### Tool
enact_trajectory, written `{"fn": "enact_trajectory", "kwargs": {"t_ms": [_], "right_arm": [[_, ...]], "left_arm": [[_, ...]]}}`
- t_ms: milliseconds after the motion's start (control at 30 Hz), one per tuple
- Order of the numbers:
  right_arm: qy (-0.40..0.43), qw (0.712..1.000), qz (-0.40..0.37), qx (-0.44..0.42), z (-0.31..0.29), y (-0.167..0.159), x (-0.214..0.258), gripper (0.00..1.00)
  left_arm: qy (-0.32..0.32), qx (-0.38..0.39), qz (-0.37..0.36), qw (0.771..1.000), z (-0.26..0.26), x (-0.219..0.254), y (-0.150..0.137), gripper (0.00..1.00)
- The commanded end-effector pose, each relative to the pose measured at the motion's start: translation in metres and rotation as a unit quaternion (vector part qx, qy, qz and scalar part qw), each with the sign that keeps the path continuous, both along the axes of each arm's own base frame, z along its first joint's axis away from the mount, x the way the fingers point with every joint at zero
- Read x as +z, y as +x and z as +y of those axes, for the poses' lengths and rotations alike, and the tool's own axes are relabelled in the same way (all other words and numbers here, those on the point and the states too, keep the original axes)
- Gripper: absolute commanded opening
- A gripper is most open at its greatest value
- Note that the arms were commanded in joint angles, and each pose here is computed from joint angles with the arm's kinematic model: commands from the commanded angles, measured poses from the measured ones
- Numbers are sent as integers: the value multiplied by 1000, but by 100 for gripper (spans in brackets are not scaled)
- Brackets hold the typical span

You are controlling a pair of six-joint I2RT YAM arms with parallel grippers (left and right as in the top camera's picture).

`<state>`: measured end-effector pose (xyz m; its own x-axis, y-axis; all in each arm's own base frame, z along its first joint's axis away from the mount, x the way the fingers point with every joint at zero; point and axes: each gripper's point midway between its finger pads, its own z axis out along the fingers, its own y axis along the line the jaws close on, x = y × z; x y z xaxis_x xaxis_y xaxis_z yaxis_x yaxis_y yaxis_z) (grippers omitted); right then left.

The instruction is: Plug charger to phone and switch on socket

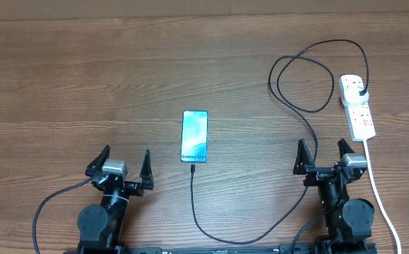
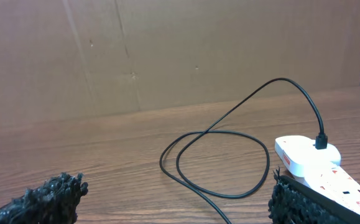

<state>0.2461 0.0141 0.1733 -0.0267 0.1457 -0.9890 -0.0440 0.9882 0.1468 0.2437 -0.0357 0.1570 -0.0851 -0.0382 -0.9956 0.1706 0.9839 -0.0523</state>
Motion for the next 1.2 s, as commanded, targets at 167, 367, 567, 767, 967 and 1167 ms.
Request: {"fn": "enact_trajectory", "kwargs": {"t_ms": [167, 367, 567, 767, 967, 1167], "right_arm": [[0, 1000, -1, -4, -1, 0, -2, 100], [0, 1000, -1, -4, -1, 0, -2, 100], [0, 1000, -1, -4, -1, 0, -2, 100], [0, 1000, -1, -4, -1, 0, -2, 100], [0, 1000, -1, -4, -1, 0, -2, 100], [0, 1000, -1, -4, -1, 0, -2, 100]], "left_arm": [[-33, -50, 23, 998, -17, 36, -19, 100], [-34, -49, 64, 996, -16, 88, -31, 100], [-32, -64, 157, 985, -23, 135, -24, 100], [-24, -72, 277, 958, -28, 171, -1, 100], [-25, -68, 368, 927, -31, 190, 28, 100], [-67, -113, 448, 884, -55, 167, 56, 99]]}}
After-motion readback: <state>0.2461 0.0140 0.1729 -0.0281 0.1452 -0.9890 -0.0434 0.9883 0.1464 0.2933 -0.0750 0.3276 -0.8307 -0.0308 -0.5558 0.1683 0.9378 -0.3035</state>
